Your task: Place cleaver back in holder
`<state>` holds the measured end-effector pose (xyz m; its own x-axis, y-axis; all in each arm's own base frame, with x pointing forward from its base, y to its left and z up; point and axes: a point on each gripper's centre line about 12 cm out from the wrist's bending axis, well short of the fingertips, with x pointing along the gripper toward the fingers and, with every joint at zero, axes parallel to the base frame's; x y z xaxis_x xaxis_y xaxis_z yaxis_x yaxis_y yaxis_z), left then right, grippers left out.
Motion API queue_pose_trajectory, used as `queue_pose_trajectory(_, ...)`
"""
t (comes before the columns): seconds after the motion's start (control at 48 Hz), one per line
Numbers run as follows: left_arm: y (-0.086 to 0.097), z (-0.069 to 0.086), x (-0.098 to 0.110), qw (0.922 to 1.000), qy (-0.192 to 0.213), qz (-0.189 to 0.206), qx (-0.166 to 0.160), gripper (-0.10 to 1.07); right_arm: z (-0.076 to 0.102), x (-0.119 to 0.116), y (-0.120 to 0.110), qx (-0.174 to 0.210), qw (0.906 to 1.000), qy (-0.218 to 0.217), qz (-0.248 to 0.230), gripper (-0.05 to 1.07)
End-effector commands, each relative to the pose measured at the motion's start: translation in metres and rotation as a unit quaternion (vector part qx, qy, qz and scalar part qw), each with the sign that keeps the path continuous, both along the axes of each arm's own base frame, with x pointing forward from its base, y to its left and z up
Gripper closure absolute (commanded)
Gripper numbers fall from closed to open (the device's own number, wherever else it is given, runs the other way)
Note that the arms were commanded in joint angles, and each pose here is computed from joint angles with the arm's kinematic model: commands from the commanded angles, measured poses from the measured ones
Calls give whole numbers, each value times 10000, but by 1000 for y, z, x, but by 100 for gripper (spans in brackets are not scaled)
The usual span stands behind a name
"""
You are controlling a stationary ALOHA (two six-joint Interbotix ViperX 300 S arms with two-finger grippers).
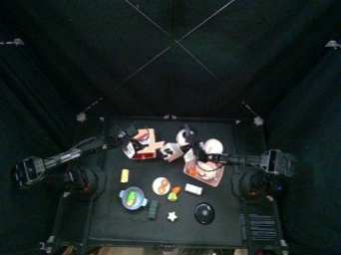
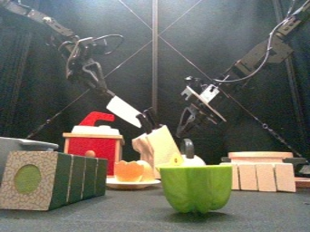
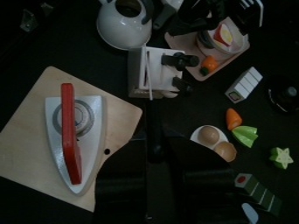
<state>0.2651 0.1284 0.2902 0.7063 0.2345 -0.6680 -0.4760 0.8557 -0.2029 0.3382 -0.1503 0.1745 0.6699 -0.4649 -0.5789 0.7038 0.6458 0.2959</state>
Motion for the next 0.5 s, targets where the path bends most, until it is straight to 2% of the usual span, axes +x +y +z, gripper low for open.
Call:
queue_pose_trajectory(0.0, 4, 10, 5, 9999, -85, 8, 55, 54, 10, 3, -8, -61, 9998, -136, -89, 63)
queue_pose_trajectory(0.479, 6, 4, 9, 10000, 95, -16, -25, 54, -31, 8, -9, 288, 9990, 310, -127, 64)
